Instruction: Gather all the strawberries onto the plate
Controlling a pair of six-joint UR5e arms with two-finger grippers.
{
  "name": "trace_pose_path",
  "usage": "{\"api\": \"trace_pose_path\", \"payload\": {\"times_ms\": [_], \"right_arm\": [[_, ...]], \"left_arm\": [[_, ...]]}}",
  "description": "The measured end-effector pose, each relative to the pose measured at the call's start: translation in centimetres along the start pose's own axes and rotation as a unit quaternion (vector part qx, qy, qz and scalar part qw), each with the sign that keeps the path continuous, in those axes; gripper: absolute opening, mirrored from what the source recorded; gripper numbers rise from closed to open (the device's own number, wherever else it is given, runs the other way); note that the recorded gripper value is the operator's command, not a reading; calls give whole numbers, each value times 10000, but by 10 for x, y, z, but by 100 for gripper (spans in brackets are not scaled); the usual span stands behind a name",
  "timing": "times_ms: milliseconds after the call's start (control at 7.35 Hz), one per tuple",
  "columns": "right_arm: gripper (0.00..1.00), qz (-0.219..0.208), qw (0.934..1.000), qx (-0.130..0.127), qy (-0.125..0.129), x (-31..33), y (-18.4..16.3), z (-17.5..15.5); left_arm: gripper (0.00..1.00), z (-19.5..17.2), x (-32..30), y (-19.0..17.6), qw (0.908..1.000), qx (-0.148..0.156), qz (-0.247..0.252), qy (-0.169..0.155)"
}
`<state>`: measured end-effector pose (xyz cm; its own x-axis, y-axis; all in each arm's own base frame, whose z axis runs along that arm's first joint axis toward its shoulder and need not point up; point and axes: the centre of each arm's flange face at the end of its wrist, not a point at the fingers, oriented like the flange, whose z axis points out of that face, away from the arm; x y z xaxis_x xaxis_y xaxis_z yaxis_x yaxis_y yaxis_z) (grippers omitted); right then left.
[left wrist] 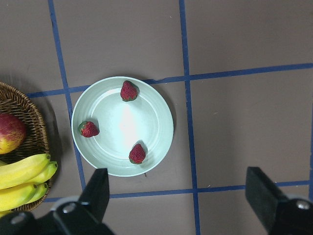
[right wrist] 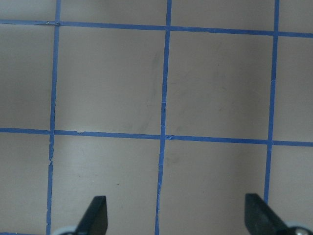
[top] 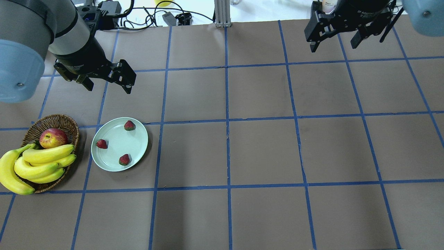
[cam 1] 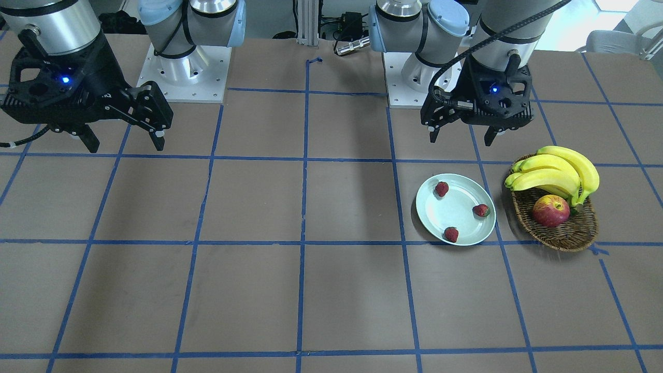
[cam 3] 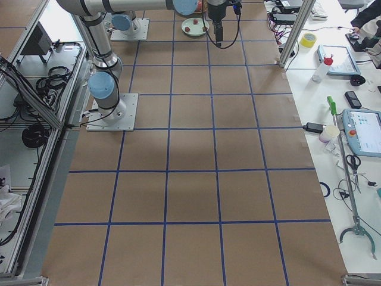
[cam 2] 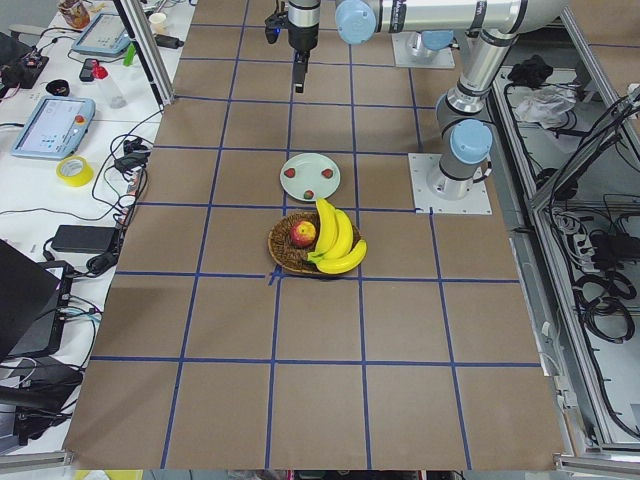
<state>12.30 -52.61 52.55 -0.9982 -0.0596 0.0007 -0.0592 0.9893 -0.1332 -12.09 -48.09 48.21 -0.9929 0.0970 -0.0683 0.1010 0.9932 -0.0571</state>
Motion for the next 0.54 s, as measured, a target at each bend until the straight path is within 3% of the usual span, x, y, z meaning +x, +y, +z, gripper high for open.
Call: {"api": "trace_pose_path", "payload": {"times_ms": [544], "right_arm": [[100,-13,10000,69,5,0,-1,-2]], "left_arm": [[100,-1,11,3,9991,-42,60,413]]}}
